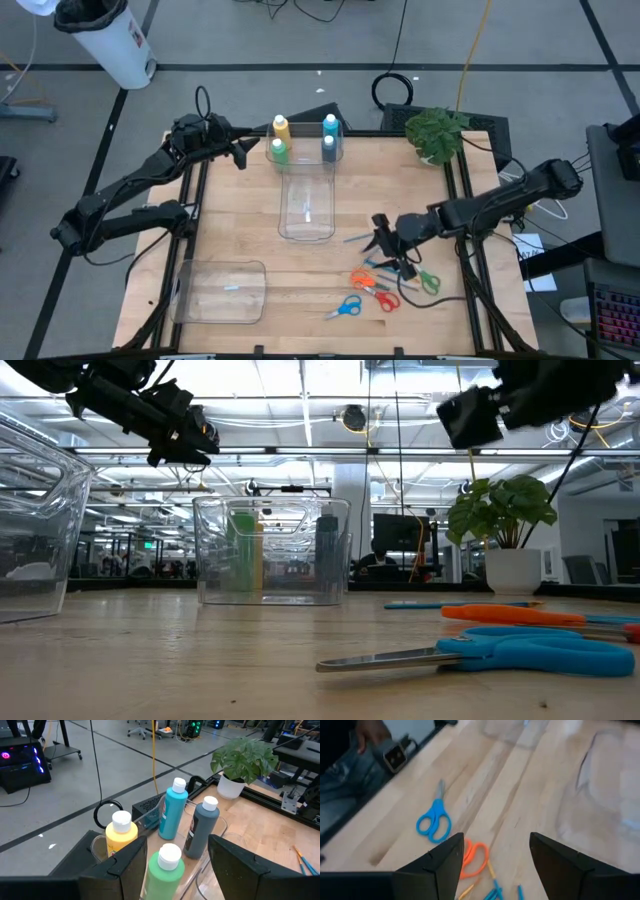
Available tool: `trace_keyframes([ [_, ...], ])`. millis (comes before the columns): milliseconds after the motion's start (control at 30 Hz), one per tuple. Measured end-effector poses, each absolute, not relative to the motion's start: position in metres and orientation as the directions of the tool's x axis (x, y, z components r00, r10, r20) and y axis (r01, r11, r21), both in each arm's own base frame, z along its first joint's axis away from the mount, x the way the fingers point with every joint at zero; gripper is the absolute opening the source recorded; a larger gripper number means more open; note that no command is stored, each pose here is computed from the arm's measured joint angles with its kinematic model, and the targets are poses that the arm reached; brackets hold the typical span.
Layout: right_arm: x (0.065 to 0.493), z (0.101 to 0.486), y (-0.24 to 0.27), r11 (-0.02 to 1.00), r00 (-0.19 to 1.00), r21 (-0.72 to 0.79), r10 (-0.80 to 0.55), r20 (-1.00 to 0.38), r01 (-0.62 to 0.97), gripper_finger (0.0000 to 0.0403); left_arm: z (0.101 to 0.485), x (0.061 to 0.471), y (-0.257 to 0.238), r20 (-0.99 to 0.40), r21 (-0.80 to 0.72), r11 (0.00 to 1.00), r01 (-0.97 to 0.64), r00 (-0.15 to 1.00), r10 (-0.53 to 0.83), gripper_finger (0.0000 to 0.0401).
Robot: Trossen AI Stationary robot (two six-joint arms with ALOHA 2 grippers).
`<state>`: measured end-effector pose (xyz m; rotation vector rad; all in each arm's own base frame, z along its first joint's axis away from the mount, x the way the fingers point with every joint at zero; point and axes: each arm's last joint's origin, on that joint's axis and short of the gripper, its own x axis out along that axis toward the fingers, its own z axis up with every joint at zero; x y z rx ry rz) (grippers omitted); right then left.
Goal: Pick & Place Paint Supplies
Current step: Put the blue paintbrush into the middle transparent bin
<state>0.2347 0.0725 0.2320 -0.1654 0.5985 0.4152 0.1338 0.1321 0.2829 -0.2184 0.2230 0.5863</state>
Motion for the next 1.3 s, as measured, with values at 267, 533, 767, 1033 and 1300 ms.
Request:
trace_keyframes([
  [267, 0.22, 0.189, 0.069, 0.908, 0.731, -0.015, 0.327, -0.599, -0.418, 0.0202, 0.283, 0.134, 0.132, -0.269, -0.14, 0.811, -0.568, 0.81, 0.521, 0.0214],
  [533, 0.207, 0.161, 0.065, 0.897, 0.753, -0.069, 0.323, -0.573, -0.437, 0.0191, 0.283, 0.134, 0.132, -0.269, -0.14, 0.811, -0.568, 0.81, 0.521, 0.0214],
  [767, 0.216, 0.154, 0.061, 0.908, 0.751, -0.108, 0.263, -0.606, -0.406, 0.0179, 0.283, 0.134, 0.132, -0.269, -0.14, 0.811, -0.568, 0.81, 0.521, 0.0214],
  [1033, 0.224, 0.122, 0.055, 0.919, 0.659, -0.085, 0.21, -0.723, -0.386, 0.0165, 0.283, 0.134, 0.132, -0.268, -0.14, 0.811, -0.568, 0.81, 0.521, 0.0214],
  [1300, 0.227, 0.111, 0.05, 0.925, 0.63, -0.074, 0.193, -0.752, -0.372, 0.0142, 0.283, 0.134, 0.132, -0.268, -0.14, 0.811, -0.568, 0.81, 0.521, 0.0214],
])
